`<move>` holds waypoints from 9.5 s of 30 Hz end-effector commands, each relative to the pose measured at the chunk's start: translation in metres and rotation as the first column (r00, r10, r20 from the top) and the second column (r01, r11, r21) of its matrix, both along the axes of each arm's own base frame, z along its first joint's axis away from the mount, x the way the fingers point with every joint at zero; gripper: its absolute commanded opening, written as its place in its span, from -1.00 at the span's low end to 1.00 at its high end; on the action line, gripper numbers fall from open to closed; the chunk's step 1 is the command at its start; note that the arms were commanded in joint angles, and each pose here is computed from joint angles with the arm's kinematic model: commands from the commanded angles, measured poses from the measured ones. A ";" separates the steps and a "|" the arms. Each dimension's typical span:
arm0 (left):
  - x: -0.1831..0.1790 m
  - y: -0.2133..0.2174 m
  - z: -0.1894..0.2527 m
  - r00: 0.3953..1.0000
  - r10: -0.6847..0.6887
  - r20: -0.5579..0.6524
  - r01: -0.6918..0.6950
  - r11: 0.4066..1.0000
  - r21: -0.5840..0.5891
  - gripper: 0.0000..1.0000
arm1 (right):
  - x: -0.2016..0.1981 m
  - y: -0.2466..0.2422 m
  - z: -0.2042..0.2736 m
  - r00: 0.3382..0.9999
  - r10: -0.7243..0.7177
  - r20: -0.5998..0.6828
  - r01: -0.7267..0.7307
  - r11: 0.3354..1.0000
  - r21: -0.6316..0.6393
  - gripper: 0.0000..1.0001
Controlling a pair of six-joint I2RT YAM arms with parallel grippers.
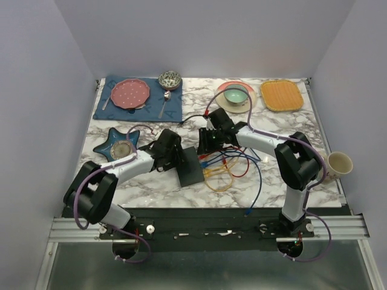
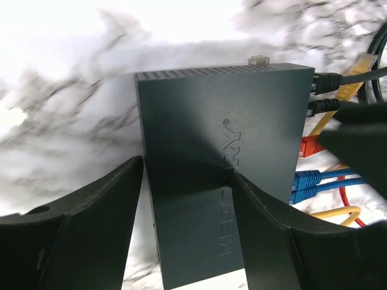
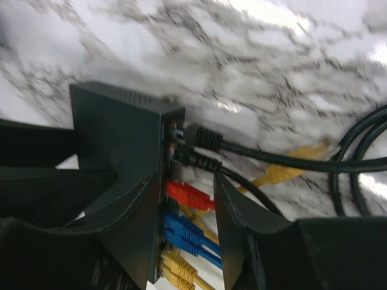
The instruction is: Pull the plug from the switch port
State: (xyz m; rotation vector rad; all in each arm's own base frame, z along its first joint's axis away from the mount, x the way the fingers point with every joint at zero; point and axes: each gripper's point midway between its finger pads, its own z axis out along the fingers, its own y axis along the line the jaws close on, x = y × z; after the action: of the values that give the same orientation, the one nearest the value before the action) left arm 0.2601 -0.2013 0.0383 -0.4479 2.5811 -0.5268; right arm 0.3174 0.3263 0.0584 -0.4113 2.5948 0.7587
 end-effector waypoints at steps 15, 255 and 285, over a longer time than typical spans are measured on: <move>0.085 -0.077 0.021 0.983 -0.183 0.003 0.183 0.983 -0.018 0.48 | -0.074 -0.040 -0.013 0.996 -0.011 -0.093 0.012 1.000 0.016 -0.02; 0.053 -0.014 0.032 0.995 0.093 0.046 -0.081 0.973 -0.215 0.54 | 0.036 -0.103 -0.041 0.677 -0.711 -0.189 0.726 0.687 0.019 -0.15; 0.057 -0.013 0.036 0.992 0.114 0.050 -0.101 0.972 -0.210 0.54 | -0.092 -0.160 -0.059 0.937 -0.340 -0.081 0.305 0.909 -0.284 -0.61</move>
State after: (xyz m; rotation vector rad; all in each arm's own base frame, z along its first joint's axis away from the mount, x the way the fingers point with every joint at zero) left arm 0.3133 -0.2139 0.0637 -0.6302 2.4617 -0.7536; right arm 0.2781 0.1911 0.0218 0.1479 2.6399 0.4445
